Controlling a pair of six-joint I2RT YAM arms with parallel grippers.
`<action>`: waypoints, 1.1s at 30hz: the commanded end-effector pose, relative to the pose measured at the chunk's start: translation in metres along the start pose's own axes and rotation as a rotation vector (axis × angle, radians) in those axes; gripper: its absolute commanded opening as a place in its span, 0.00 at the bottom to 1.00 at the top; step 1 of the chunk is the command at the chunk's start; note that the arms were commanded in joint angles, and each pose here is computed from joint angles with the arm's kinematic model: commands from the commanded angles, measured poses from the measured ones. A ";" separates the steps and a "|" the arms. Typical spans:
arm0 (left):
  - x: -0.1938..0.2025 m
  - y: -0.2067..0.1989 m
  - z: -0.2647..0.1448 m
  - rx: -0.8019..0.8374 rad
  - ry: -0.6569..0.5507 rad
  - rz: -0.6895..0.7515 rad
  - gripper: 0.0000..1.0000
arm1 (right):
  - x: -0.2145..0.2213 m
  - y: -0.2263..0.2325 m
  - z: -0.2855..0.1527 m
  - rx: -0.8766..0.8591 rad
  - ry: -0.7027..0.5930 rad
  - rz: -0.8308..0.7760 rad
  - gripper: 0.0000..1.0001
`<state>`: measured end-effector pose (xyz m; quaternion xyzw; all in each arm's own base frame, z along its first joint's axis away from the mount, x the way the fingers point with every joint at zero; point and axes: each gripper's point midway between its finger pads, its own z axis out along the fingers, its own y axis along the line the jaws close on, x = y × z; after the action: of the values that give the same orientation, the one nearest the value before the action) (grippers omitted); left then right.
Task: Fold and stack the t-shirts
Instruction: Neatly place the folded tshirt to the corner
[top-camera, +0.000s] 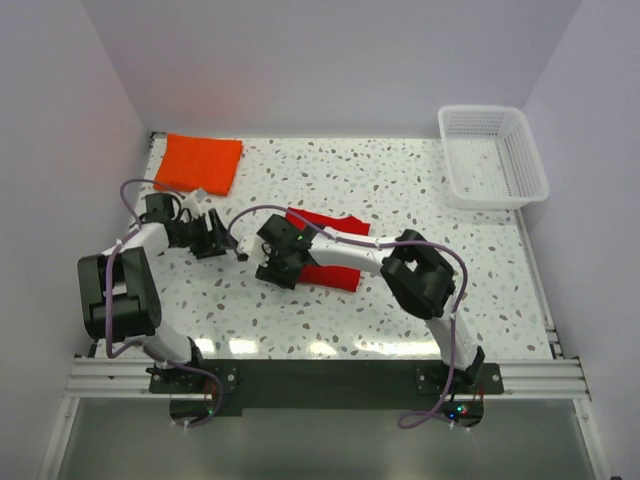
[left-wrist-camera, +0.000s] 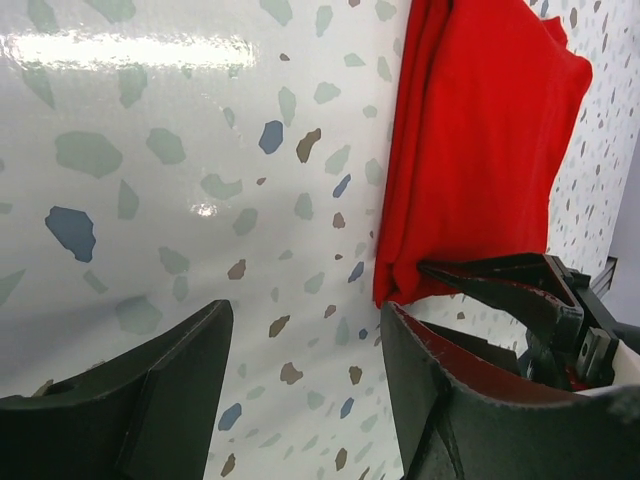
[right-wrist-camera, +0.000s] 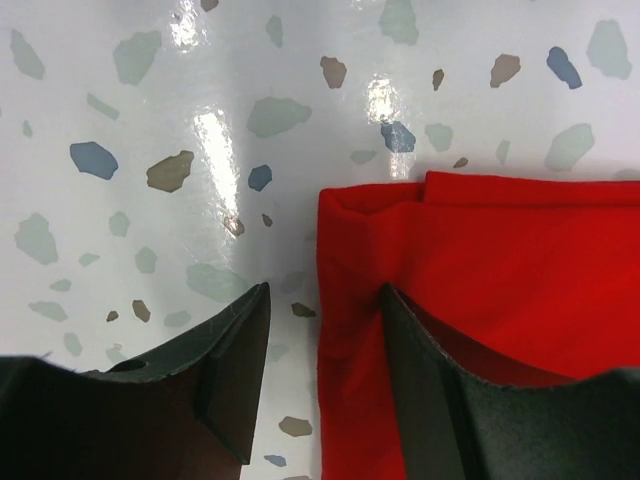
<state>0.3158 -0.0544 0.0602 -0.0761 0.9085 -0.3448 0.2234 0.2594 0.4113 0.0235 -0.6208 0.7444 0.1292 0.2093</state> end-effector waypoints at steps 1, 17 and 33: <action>-0.001 0.004 0.001 -0.013 -0.018 -0.018 0.66 | -0.021 -0.009 0.004 0.050 -0.056 -0.049 0.52; 0.027 -0.032 0.033 0.181 0.025 -0.096 0.87 | -0.029 -0.023 -0.033 0.004 -0.210 -0.062 0.00; 0.035 -0.099 0.105 0.375 0.046 -0.260 0.86 | -0.056 -0.008 -0.063 -0.091 -0.335 -0.060 0.00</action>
<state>0.3249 -0.1859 0.0458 -0.1176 0.8274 -0.5222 0.1700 0.2681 0.4144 0.0698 -0.6226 0.7006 0.2233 0.2677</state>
